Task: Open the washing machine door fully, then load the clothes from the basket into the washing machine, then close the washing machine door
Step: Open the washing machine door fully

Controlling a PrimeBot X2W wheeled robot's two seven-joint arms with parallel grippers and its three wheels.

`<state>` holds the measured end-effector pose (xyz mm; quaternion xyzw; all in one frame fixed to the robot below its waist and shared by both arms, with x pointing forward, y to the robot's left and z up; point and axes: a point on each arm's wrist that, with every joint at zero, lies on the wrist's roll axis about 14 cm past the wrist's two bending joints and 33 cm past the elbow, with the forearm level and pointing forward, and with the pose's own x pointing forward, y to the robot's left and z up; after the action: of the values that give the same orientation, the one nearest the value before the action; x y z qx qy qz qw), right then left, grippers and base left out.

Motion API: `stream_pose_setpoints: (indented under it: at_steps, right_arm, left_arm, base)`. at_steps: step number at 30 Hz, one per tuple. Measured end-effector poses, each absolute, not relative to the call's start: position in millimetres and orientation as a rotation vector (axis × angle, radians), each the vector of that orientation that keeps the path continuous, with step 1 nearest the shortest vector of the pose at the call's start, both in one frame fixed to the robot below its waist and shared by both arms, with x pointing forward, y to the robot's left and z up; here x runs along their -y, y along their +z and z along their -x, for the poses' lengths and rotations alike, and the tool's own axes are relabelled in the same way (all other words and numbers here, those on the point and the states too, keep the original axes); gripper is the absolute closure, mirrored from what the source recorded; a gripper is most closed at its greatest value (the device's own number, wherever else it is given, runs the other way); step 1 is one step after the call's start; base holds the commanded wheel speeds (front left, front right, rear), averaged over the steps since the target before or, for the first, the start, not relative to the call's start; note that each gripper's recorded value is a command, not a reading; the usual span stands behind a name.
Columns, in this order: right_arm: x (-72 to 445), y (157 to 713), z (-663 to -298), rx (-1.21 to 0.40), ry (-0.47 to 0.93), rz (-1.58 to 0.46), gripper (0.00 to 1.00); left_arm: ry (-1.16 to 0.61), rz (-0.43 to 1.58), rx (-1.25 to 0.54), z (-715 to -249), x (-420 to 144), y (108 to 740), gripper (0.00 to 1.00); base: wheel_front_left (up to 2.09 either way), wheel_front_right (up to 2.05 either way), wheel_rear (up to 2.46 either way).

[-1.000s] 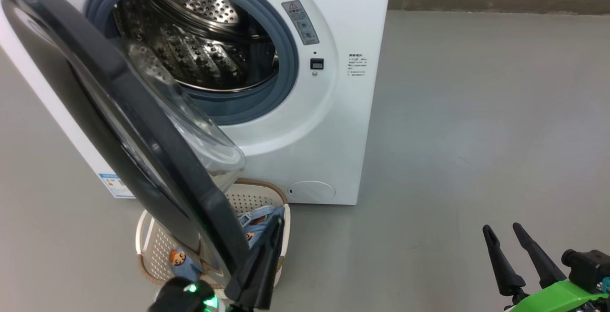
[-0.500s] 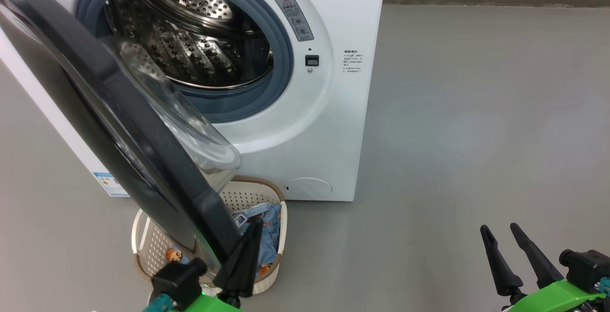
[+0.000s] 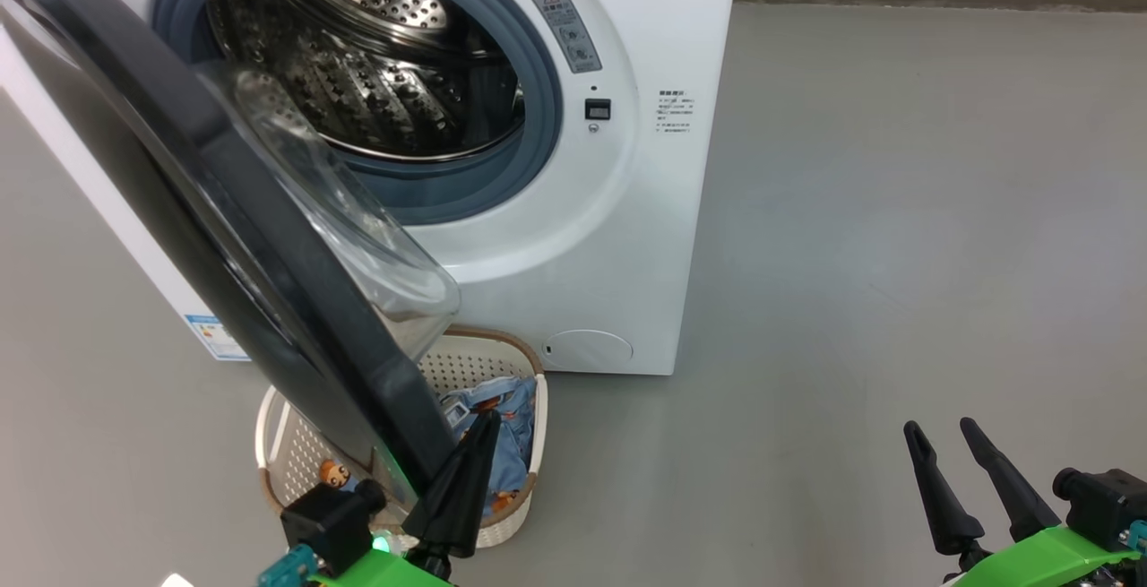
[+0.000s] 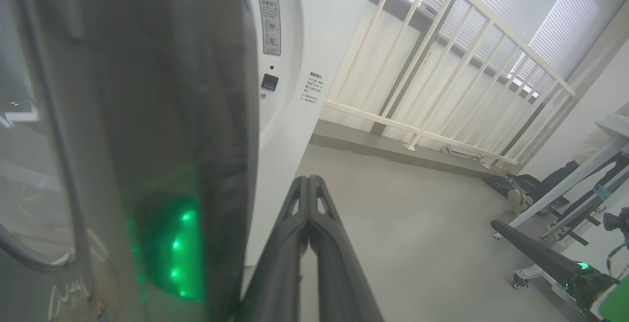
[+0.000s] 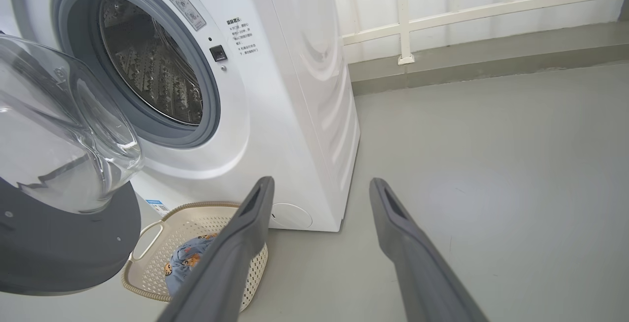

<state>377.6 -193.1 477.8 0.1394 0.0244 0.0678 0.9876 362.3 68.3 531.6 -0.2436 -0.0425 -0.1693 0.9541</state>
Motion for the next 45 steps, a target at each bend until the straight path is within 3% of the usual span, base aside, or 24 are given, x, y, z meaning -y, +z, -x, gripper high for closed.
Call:
stream_pose_setpoints:
  at_steps: [45]
  right_arm:
    - [115.2, 480.8, -408.7, -0.068, 0.353, -0.284, 0.0]
  left_arm:
    - [-0.018, 0.479, 0.144, -326.4, -150.6, 531.7, 1.0]
  base:
    - [0.0, 0.0, 0.0]
